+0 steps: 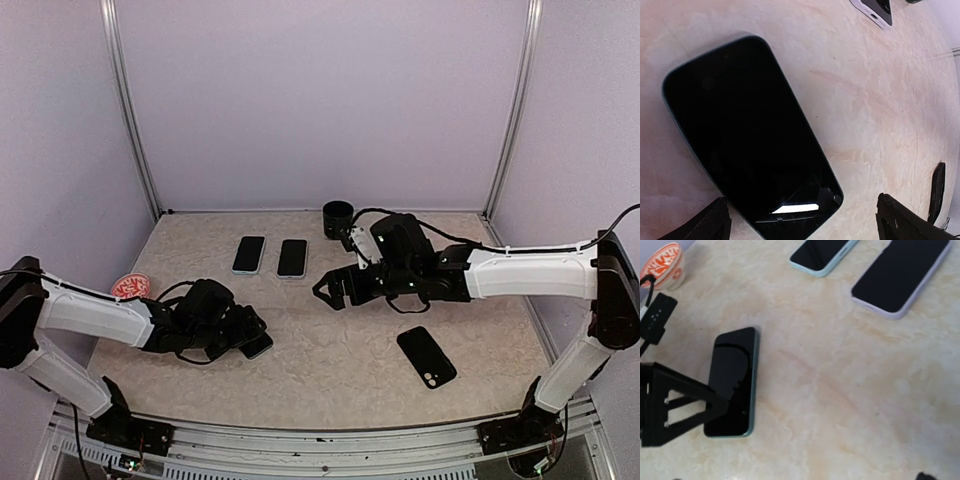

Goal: Put the phone into the phone case
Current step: Move the phone to the center of the board, then press the phone case at the center of the board.

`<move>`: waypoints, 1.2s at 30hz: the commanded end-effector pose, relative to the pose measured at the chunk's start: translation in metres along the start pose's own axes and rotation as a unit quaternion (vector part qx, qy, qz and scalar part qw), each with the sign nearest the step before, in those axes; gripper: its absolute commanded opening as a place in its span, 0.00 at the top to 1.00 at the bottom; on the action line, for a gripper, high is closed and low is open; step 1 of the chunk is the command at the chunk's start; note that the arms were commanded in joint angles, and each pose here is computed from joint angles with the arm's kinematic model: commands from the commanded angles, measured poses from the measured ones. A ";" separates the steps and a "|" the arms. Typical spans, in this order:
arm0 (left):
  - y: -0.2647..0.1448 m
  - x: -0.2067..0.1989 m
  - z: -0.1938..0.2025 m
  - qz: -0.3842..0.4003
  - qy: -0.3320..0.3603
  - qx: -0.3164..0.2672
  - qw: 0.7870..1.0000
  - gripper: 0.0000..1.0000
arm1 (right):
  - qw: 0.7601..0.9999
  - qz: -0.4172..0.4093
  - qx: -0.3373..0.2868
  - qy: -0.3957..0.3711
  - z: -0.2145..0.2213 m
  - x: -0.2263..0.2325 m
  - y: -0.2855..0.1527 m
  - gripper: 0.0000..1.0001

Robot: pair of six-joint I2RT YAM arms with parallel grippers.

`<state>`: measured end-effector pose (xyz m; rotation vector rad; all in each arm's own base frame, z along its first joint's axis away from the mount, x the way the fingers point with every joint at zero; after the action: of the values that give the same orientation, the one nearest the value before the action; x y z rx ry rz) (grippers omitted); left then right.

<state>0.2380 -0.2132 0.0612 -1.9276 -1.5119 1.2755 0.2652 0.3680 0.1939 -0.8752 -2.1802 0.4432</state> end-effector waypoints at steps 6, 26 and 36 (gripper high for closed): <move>0.017 -0.043 0.023 0.043 0.015 0.049 0.998 0.01 | 0.998 0.064 -0.017 0.007 0.004 -0.027 -0.020 0.01; -0.071 -0.015 -0.028 0.047 -0.017 -0.067 0.996 0.01 | 0.984 0.137 0.058 -0.099 0.018 -0.056 0.009 0.00; -0.105 0.015 -0.059 0.068 -0.042 -0.116 0.990 0.01 | 0.964 0.254 0.083 0.004 0.065 -0.109 -0.030 0.01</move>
<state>0.2305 -0.1548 0.1652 -2.1825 -1.7039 1.3511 0.2727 0.2998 0.1196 -1.2571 -2.0015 0.8650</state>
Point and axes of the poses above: each gripper's point midway between its finger pads, its own y axis out along the fingers, its own x axis along the line the jaws close on, z = x × y, the point moved 3 cm from there along -y, back along the fingers, and after that the axes turned 12 degrees about y, right-handed, at the moved point
